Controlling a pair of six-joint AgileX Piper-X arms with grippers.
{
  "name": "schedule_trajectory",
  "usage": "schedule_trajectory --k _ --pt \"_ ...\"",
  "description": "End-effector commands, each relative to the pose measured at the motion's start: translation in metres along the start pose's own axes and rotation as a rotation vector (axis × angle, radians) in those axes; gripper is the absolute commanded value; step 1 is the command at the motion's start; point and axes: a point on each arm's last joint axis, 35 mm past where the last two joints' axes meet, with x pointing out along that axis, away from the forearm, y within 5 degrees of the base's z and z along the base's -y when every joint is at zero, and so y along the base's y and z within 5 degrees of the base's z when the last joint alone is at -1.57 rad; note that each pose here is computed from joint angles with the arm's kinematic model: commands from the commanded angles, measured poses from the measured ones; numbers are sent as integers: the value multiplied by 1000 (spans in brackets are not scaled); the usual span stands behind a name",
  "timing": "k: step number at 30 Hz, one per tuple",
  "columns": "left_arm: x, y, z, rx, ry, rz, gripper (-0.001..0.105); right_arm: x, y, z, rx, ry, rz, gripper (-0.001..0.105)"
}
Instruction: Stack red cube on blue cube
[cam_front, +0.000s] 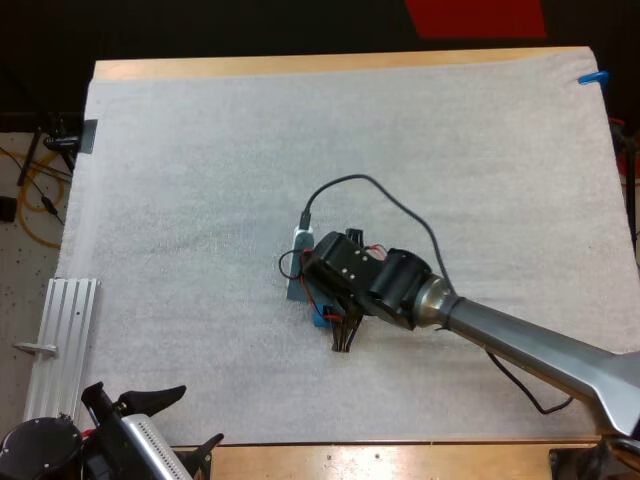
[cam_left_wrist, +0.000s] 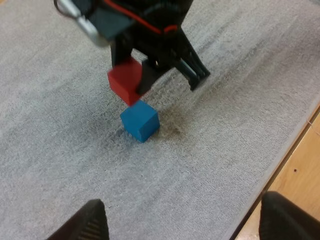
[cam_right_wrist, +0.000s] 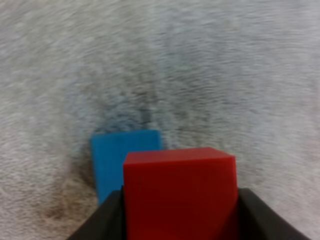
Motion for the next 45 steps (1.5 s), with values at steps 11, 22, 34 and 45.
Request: schedule_trajectory --k 11,22,34,45 --pt "1 0 -2 0 18 -14 63 16 3 3 -34 -38 70 24" --pt "1 0 -1 2 13 -13 63 31 1 3 -29 -36 57 24" --pt "1 0 -1 2 13 -13 63 30 6 -1 -20 4 103 24" --pt "1 0 -1 3 11 -13 63 30 5 0 -4 -3 94 24"
